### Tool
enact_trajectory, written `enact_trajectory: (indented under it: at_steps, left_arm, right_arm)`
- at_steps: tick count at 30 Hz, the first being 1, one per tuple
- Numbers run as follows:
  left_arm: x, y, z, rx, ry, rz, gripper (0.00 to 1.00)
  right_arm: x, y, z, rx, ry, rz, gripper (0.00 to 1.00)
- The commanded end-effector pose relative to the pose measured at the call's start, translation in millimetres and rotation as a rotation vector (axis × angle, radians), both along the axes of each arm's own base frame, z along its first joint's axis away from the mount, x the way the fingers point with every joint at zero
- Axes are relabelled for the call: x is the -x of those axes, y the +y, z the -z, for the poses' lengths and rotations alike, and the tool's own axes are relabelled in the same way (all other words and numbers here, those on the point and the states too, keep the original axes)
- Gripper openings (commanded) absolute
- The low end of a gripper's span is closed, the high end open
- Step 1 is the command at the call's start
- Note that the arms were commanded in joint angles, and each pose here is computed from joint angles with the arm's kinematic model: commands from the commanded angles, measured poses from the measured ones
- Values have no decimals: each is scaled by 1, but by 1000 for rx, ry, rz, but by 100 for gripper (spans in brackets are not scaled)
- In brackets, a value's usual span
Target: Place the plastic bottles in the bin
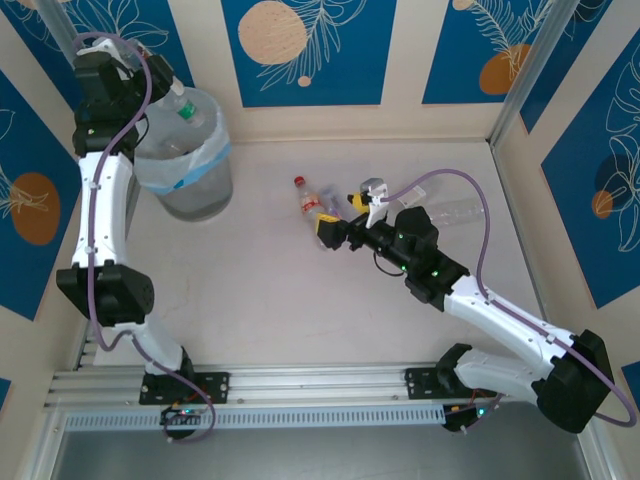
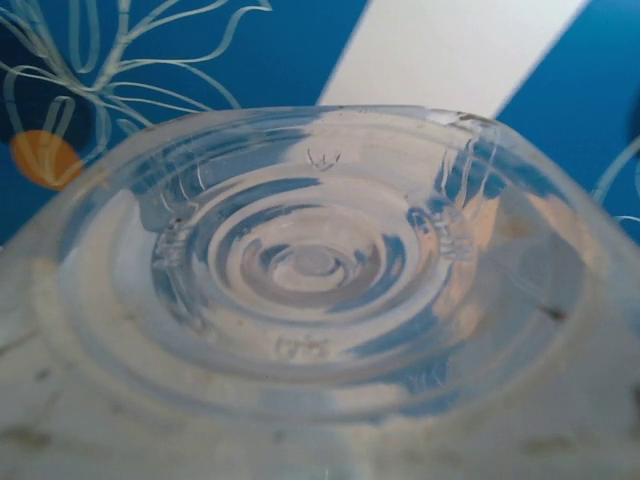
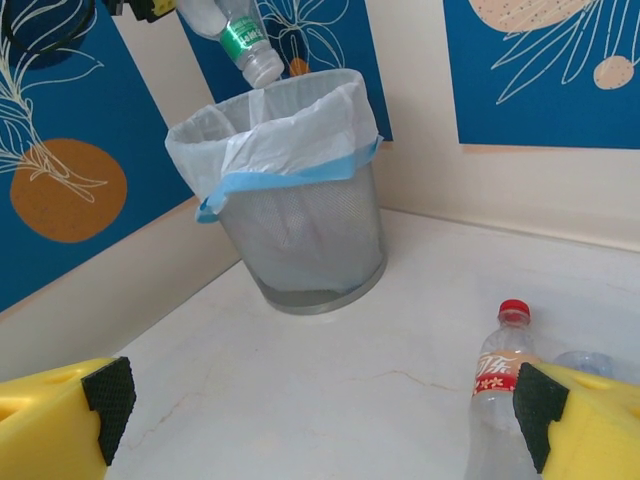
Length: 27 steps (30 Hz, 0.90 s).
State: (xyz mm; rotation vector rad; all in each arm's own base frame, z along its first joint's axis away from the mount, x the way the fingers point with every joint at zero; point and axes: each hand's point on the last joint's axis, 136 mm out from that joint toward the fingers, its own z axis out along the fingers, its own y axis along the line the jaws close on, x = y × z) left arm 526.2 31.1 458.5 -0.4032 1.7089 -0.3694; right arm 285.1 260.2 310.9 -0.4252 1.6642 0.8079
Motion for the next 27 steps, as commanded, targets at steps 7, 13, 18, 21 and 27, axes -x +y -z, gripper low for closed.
enact_trajectory:
  at_steps: [7,13,18,21,27]
  left_arm:
    - [-20,26,44,-66,104,-99,70]
    - [-30,21,74,-13,174,-60,72]
    - [-38,14,105,37,246,-23,73]
    - [-42,12,117,60,272,-15,76]
    - [-43,15,119,67,278,-29,90]
  right_arm:
    - [-8,-4,2,-19,24,40,99]
    - [-11,-2,5,-7,38,40,99]
    - [-12,-3,8,-12,52,49,99]
    - [-12,-4,10,-10,59,55,99]
    - [-13,-6,10,-5,67,64,99]
